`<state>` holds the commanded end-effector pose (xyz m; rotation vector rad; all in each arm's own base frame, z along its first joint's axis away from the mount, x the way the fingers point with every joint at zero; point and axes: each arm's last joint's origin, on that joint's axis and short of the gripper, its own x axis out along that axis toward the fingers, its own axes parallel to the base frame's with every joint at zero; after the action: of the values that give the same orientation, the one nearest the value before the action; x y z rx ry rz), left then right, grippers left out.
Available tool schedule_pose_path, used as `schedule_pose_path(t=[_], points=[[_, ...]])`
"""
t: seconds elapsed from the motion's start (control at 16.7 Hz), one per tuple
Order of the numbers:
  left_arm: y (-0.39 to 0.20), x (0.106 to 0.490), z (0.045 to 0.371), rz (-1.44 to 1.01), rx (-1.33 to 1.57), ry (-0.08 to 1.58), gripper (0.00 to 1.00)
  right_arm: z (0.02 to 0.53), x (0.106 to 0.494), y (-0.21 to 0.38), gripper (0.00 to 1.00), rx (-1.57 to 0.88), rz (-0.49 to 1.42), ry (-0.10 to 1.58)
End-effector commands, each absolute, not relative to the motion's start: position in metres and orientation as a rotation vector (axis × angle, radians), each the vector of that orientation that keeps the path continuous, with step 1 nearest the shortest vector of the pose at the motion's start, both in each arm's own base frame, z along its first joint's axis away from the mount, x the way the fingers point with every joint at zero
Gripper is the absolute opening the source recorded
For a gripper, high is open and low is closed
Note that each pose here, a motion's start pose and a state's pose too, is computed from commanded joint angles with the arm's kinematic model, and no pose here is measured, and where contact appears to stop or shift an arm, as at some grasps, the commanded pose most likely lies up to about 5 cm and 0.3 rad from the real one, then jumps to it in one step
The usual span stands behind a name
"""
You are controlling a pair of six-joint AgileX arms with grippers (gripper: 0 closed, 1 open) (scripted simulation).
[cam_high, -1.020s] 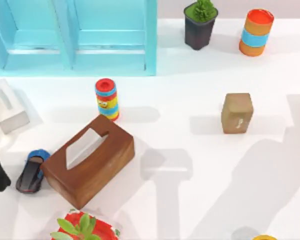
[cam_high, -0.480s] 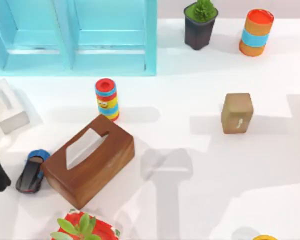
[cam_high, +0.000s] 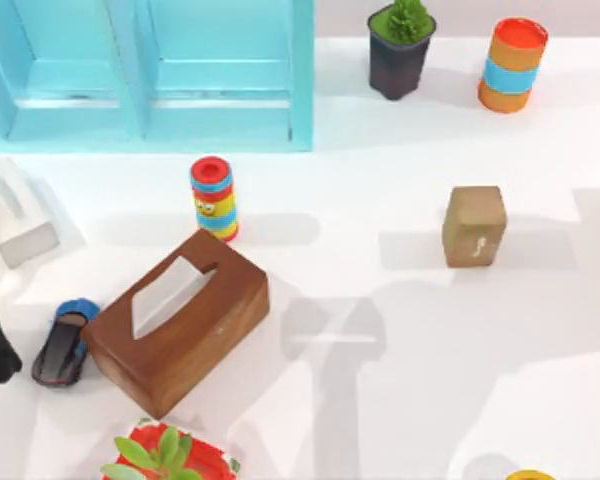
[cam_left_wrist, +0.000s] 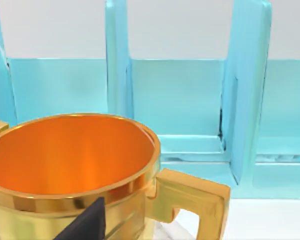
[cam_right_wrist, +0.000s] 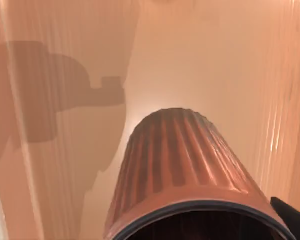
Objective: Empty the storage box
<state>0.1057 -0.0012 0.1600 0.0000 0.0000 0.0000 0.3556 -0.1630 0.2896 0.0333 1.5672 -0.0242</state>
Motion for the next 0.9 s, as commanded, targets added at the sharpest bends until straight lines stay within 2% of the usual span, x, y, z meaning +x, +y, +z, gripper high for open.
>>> schedule_pose_path(t=[0.3, 0.48, 0.72, 0.9], points=[[-0.001, 0.106, 0.160, 0.000, 0.000, 0.000, 1.00, 0.287, 0.358, -0.157, 0.00, 0.034, -0.020, 1.574], [-0.001, 0.106, 0.160, 0.000, 0.000, 0.000, 1.00, 0.276, 0.366, -0.128, 0.00, 0.055, -0.034, 1.587], [-0.001, 0.106, 0.160, 0.000, 0.000, 0.000, 1.00, 0.261, 0.376, -0.038, 0.00, 0.059, -0.069, 1.564], [-0.001, 0.106, 0.160, 0.000, 0.000, 0.000, 1.00, 0.241, 0.365, 0.049, 0.00, 0.031, -0.058, 1.549]])
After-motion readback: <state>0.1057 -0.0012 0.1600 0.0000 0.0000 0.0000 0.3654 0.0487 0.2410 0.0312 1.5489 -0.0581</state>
